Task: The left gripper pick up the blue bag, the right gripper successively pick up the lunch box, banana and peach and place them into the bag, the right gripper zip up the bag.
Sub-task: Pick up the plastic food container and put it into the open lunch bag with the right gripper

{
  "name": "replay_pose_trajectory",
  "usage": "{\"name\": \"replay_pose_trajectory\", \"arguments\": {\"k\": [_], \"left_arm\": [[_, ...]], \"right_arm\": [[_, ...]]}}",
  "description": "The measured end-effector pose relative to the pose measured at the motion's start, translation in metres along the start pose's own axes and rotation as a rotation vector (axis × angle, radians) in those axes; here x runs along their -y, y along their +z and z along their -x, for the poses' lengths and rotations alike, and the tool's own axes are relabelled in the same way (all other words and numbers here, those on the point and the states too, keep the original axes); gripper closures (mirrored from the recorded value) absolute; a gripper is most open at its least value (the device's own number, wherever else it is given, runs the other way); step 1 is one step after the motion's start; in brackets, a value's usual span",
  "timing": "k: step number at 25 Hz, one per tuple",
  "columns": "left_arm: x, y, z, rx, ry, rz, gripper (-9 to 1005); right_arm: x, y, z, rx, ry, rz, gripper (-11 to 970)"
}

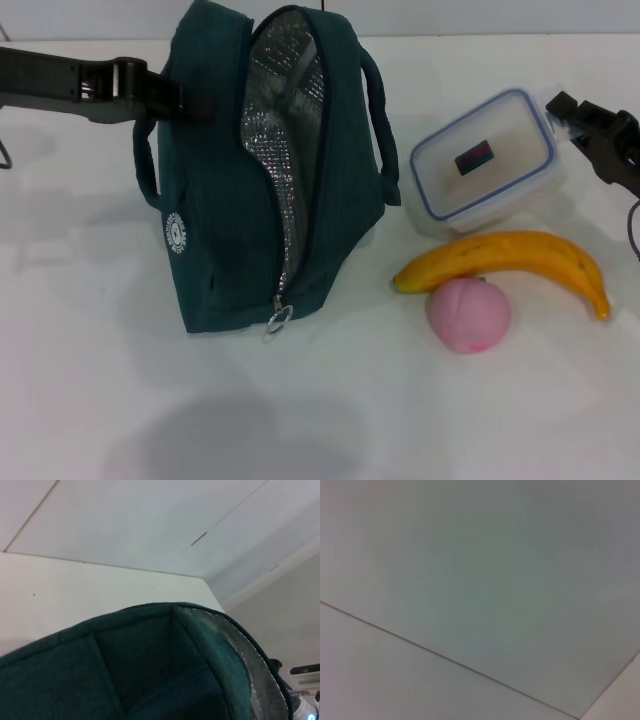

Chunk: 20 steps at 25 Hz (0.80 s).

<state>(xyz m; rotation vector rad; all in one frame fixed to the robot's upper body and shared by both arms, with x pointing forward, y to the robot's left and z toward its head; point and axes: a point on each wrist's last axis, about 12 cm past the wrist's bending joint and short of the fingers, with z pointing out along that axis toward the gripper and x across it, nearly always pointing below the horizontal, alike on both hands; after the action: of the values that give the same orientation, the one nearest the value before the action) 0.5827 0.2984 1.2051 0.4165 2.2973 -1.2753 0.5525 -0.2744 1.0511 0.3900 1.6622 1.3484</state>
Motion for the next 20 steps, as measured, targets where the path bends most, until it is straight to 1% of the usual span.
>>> {"name": "replay_pose_trajectory", "arguments": {"k": [5,14,20], "left_arm": [[0.001,0.001,0.001,0.001,0.001,-0.002,950],[0.002,0.006,0.0,0.0,0.0,-0.013,949],[0.003,0.009,0.0,-0.002,-0.007,-0.022,948]], "right_arm": [[-0.003,-0.003,0.006,0.044,0.013,0.032,860],[-0.013,-0.013,0.02,0.133,0.02,0.13,848],[-0.023,-0.023,0.029,0.21,0.064,0.235,840]]}}
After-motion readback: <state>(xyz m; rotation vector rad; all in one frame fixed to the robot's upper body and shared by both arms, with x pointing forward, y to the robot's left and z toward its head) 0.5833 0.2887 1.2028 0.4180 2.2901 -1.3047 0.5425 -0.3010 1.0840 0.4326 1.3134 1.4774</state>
